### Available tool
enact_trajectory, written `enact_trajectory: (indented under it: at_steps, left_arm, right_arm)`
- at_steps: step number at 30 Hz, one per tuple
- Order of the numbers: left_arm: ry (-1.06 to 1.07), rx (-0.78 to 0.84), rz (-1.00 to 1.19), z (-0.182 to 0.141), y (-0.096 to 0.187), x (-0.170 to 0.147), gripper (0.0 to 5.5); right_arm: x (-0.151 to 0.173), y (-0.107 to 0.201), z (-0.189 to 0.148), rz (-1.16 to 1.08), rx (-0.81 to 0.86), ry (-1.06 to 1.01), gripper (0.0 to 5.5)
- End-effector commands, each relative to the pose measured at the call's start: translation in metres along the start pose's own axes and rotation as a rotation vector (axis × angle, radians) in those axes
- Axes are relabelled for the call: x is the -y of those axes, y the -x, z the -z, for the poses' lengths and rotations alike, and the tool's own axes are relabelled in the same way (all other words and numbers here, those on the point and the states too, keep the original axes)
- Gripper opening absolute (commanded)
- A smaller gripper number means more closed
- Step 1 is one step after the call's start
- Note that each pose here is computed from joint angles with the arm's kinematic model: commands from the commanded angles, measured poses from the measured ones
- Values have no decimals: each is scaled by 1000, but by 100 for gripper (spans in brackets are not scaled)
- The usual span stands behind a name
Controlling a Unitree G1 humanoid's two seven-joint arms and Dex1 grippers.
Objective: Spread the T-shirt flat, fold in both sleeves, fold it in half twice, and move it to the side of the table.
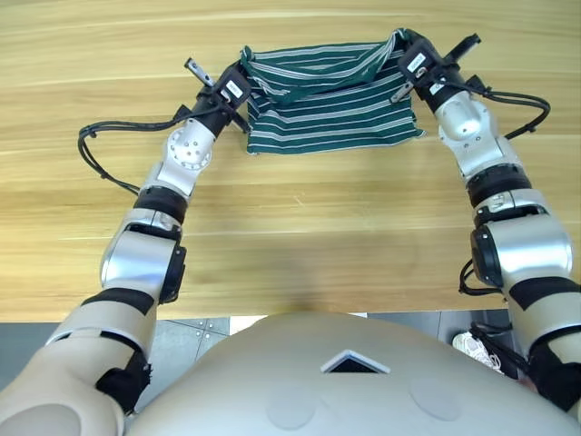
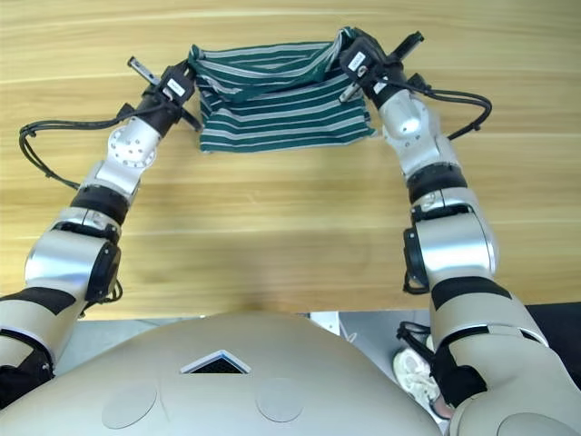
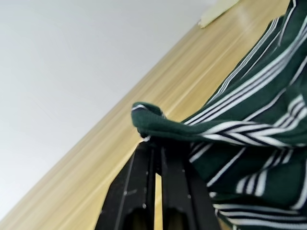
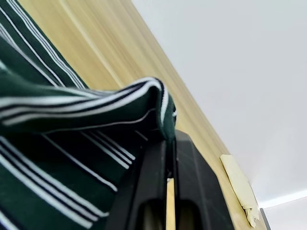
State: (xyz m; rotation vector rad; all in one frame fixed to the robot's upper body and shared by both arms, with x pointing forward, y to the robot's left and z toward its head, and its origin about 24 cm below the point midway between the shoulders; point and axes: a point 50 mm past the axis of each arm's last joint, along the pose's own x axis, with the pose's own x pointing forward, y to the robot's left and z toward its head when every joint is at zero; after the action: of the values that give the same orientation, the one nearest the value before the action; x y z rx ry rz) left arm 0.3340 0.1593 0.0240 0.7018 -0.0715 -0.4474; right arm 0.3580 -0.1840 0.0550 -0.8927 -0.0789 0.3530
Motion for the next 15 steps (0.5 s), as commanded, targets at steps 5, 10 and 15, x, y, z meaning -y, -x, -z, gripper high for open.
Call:
enact_trajectory:
  at_steps: [5, 10, 15]
  left_arm:
    - [35, -24, 11, -1, -8, -3, 75]
    - [56, -106, -61, 2, -15, -19, 149]
    - [65, -224, -104, 7, -20, -26, 227]
  right_arm:
    - [0, -8, -1, 34, -41, 18, 114]
    - [1, -7, 8, 61, -129, 18, 195]
    - [-7, -9, 7, 69, -147, 33, 284]
